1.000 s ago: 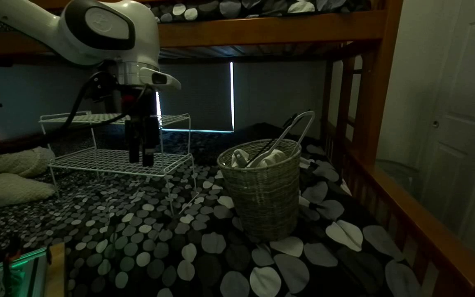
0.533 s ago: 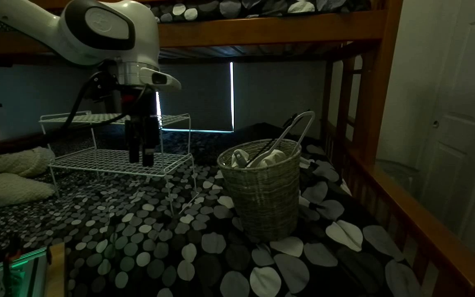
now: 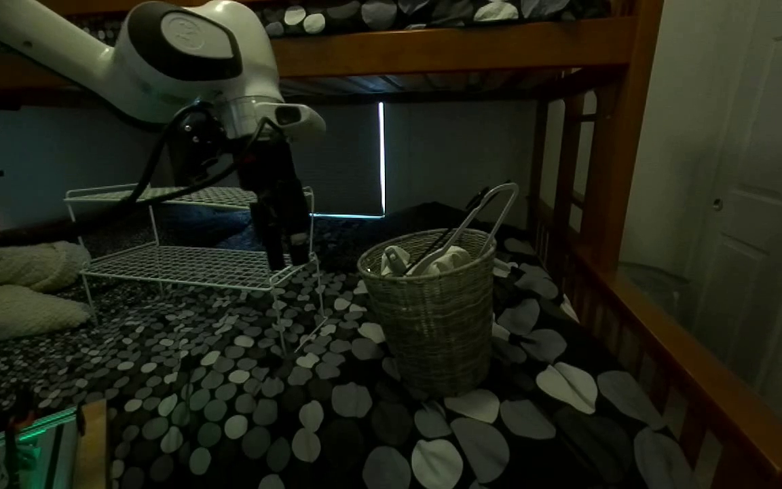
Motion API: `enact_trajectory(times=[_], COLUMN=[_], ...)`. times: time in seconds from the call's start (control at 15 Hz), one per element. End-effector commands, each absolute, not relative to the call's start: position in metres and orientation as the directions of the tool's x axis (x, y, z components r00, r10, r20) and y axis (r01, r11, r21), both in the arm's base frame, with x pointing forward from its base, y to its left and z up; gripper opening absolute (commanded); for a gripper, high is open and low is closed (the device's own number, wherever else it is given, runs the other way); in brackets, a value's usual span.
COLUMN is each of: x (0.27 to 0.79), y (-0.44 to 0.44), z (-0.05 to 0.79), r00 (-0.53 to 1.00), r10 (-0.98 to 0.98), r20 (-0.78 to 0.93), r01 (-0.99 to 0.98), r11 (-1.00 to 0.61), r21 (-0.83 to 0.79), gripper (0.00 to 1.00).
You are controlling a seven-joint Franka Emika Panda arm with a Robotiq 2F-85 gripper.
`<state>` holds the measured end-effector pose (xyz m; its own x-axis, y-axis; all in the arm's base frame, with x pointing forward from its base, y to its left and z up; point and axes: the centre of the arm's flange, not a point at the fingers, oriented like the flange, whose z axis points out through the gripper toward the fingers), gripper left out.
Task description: Remove the lint roller from the basket and put it on the bottom rack
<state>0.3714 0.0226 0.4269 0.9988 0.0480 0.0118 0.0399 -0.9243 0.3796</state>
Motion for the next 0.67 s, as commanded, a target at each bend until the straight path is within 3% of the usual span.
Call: enact_trajectory(times=[0.0,0.13,0.2,0.6], x=[0.418,0.437,0.413,0.419], y=[-0.009,-0.006,-0.008,-0.007], z=[0.426,0.440,0.437,0.438], r00=[0.990,0.978,0.985,0.984], r10=[0.066,0.108,0.097,0.102], r20=[0.124,0.180,0.145,0.149], r01=[-0.010,-0.011,0.007,0.008], r11=[-0.846,-0.828,-0.850,-0.849], r21=[0.533,0.561,0.528,0.528], gripper=[1.00,1.00,1.00,1.00])
